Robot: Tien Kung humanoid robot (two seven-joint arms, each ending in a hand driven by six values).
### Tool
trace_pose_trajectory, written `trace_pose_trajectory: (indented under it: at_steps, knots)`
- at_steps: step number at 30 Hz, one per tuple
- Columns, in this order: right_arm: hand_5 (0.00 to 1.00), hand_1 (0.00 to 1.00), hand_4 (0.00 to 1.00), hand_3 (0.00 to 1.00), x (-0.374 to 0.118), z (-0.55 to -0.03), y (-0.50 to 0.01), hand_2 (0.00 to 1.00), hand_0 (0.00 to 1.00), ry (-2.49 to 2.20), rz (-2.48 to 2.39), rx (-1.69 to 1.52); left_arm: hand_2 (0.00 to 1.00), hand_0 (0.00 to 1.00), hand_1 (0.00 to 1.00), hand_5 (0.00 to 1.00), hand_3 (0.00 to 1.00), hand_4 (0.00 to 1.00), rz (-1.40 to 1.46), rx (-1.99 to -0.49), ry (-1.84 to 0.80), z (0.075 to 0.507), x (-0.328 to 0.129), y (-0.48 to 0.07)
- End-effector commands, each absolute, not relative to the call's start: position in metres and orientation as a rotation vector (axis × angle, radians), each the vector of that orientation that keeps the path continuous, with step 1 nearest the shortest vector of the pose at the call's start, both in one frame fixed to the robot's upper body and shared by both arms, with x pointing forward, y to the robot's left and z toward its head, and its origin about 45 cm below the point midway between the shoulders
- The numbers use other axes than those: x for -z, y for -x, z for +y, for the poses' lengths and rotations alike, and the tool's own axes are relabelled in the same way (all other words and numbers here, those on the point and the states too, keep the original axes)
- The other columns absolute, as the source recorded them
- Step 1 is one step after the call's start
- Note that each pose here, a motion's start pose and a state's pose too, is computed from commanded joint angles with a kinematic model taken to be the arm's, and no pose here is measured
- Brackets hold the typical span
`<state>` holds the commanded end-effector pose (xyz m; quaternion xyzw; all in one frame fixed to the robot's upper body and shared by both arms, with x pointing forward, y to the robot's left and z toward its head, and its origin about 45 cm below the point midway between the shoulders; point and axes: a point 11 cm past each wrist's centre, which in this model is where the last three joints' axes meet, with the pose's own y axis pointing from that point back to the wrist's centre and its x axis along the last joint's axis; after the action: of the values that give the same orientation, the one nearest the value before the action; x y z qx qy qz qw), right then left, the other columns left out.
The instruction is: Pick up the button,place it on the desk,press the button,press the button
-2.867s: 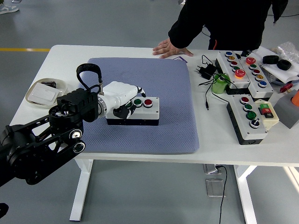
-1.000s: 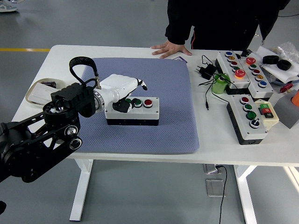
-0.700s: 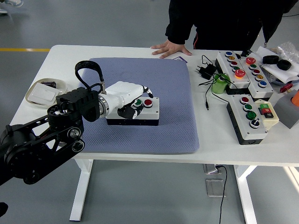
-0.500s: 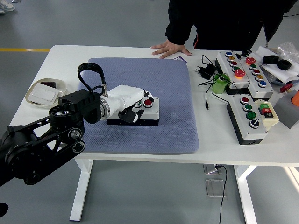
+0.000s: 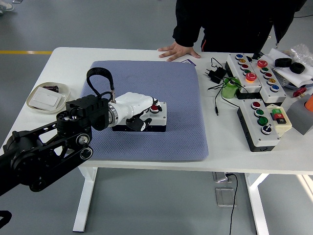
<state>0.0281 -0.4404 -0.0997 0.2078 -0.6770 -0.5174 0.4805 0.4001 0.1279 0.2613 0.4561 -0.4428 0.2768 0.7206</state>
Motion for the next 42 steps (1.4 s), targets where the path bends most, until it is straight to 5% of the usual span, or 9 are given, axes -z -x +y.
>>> trace_pose_trajectory:
  at_steps: [42]
  knots:
    - [0.354,0.508,0.249,0.593,0.099,-0.441,-0.032,0.549,0.642,-0.511,-1.658,1.262,0.04,0.013,0.002,0.002,0.781,0.453,-0.963,-0.615,-1.078,0.133,-0.246,-0.415]
